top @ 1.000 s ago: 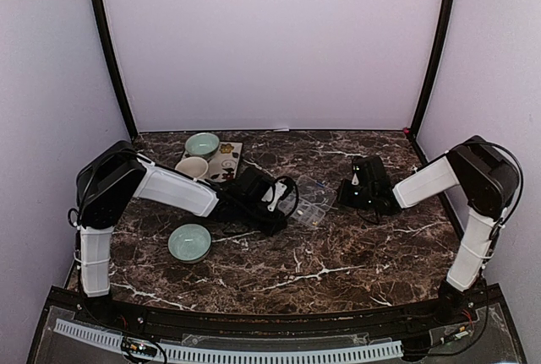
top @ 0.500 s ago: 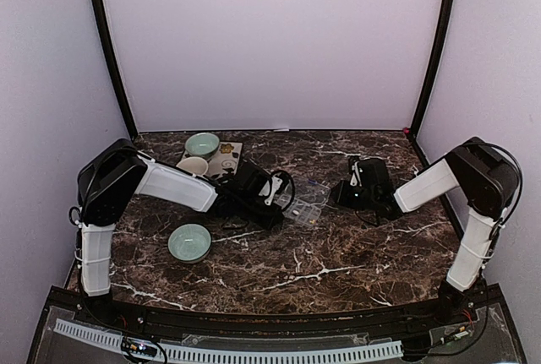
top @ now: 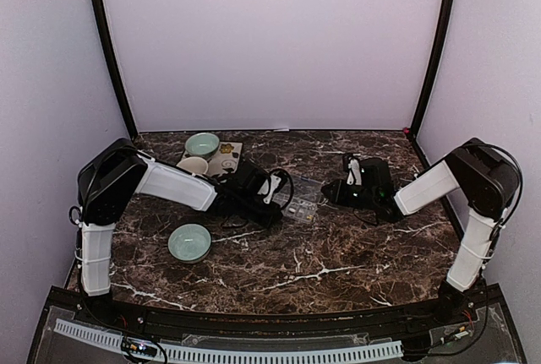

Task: Sort the pills into containers
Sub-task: Close the lid of the pill container on the pill container.

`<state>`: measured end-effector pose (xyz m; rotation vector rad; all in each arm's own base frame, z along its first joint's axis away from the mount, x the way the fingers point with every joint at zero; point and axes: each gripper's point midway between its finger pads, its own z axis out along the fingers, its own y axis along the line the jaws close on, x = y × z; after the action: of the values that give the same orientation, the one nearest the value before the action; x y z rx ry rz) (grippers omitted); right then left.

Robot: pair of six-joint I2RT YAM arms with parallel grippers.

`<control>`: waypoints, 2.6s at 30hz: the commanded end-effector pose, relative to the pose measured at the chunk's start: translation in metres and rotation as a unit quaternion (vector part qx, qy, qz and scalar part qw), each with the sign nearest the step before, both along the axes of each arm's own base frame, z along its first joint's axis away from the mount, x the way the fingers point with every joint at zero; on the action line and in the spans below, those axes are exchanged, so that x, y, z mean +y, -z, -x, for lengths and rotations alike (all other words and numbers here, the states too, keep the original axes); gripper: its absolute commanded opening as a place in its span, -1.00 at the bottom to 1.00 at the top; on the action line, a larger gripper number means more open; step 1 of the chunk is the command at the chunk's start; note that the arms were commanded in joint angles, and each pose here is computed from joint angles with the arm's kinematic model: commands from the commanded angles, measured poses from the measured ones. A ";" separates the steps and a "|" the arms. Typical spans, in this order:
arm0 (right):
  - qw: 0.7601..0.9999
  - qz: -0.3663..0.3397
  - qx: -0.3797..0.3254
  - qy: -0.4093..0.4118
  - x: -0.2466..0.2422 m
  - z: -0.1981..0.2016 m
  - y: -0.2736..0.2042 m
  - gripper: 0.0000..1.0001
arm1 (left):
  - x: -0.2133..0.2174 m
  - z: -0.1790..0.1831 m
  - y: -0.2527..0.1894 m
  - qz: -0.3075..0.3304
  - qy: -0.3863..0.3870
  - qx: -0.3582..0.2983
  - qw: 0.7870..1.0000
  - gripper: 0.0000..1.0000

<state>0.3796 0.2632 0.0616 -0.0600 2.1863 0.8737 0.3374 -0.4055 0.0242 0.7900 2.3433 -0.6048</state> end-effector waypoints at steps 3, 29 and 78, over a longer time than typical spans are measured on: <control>0.998 -0.019 -0.033 -0.050 0.018 0.008 -0.018 -0.68 | 0.011 -0.009 0.005 -0.014 -0.017 0.000 1.000 -0.79; 1.000 0.022 -0.018 0.013 -0.013 -0.005 -0.012 -0.05 | 0.024 -0.029 0.005 -0.023 -0.035 -0.004 0.999 -0.79; 0.991 0.046 -0.049 -0.118 0.045 0.016 -0.026 -0.02 | 0.015 -0.045 0.002 -0.018 -0.029 -0.003 0.999 -0.80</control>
<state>0.3563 0.3039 0.0649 -0.3649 2.2124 0.9606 0.3819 -0.3923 0.0248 0.7250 2.3460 -0.5382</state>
